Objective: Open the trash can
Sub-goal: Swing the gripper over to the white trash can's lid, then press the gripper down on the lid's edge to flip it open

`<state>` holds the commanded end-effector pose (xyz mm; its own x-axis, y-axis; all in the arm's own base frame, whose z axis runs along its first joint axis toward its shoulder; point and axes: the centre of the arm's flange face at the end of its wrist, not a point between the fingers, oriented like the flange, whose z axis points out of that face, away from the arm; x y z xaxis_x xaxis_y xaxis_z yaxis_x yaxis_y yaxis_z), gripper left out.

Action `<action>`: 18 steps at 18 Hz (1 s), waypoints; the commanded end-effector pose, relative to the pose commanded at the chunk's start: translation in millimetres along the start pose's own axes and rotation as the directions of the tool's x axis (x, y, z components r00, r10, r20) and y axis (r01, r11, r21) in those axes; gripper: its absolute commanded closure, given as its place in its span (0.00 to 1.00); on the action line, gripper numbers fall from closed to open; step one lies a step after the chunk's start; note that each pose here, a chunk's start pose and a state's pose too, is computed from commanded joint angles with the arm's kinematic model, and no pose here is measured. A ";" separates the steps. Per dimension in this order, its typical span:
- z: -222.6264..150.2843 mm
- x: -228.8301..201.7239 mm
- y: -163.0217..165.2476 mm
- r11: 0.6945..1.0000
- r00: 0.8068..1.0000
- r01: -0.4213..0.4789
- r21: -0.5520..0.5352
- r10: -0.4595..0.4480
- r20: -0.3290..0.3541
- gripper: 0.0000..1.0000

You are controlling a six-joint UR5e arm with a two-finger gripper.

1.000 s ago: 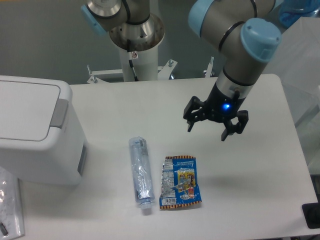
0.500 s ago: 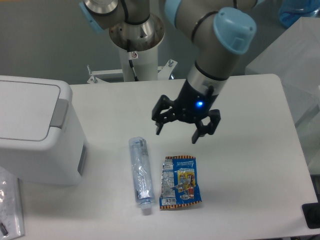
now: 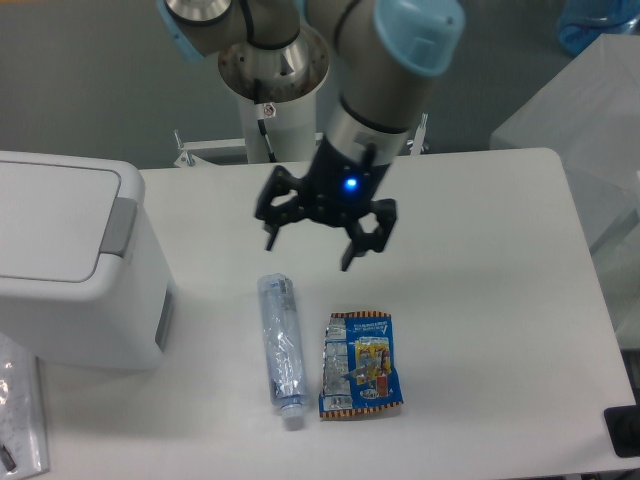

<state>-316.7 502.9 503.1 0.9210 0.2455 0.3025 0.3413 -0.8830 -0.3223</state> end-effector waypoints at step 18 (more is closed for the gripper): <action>34.8 98.1 -7.2 0.998 0.998 0.026 -0.056 -0.029 -0.054 0.00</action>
<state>-222.3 547.2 503.9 0.8992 0.2485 0.3600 0.3535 -0.8976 -0.2634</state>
